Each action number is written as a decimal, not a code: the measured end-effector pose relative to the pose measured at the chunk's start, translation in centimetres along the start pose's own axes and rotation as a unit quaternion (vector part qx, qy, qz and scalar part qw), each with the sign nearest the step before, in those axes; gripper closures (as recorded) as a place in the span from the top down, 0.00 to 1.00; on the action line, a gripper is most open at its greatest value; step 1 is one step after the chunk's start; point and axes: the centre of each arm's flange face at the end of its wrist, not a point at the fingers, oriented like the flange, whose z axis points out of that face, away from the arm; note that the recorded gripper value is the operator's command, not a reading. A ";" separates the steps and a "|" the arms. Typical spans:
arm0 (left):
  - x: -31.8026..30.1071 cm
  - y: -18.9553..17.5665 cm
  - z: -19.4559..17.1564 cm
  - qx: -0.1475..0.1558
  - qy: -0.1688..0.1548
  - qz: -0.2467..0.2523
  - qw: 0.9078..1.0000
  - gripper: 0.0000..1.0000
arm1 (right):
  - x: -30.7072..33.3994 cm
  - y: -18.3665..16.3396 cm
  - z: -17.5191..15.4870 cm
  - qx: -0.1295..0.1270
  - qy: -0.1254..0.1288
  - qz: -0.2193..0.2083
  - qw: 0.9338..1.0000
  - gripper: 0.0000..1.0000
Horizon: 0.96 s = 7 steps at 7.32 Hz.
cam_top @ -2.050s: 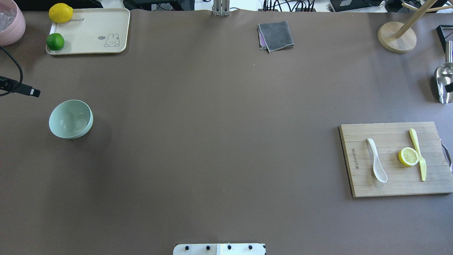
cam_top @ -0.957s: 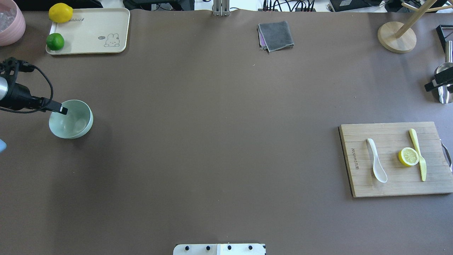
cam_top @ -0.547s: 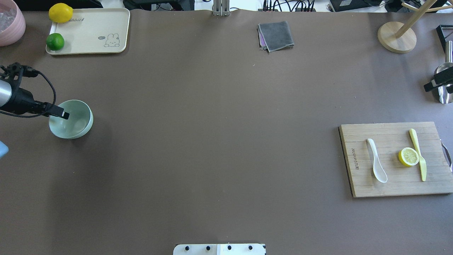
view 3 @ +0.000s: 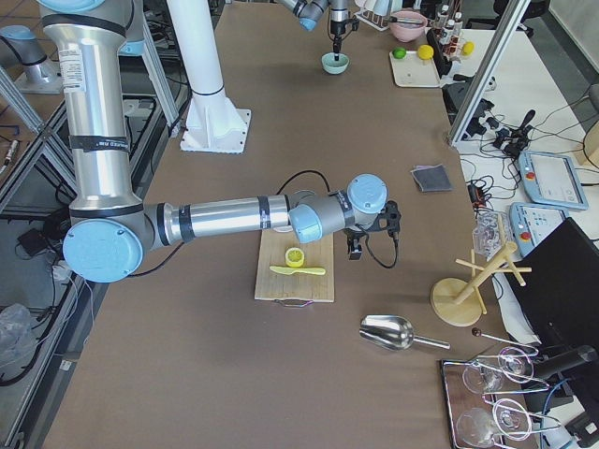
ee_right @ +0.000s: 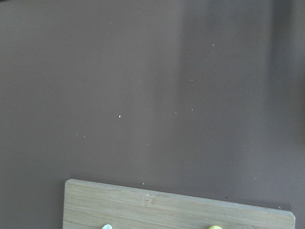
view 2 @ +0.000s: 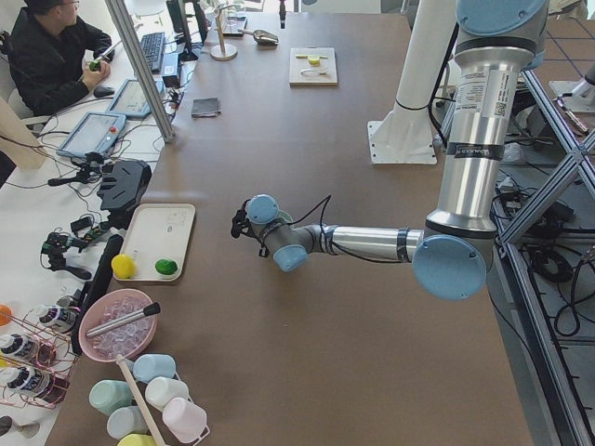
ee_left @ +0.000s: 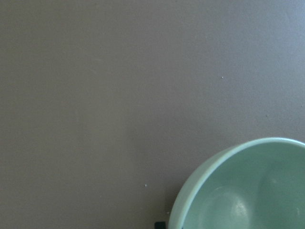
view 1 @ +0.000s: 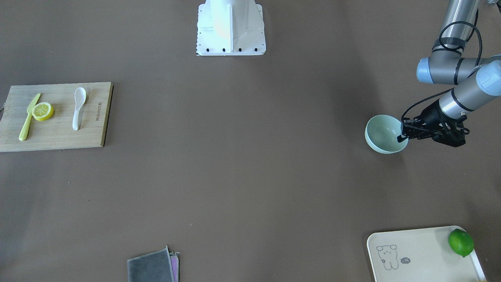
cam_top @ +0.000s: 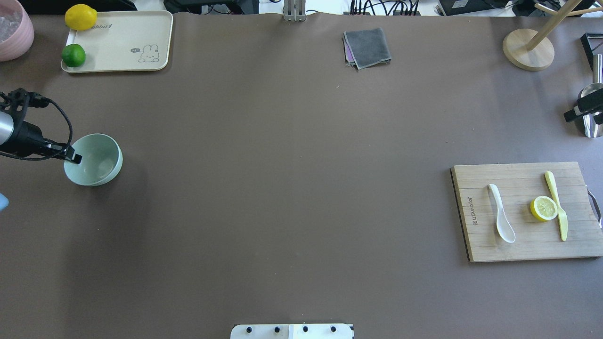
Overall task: Place spoon in bowl
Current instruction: 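Reach the left gripper down to the rim of the pale green bowl, then drag the bowl toward table center with the left gripper while the right arm advances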
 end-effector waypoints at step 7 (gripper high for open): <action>26.1 -9.3 -0.7 0.045 0.052 -0.158 0.985 0.00 | -14.2 0.0 7.1 -0.010 0.041 0.027 0.999 1.00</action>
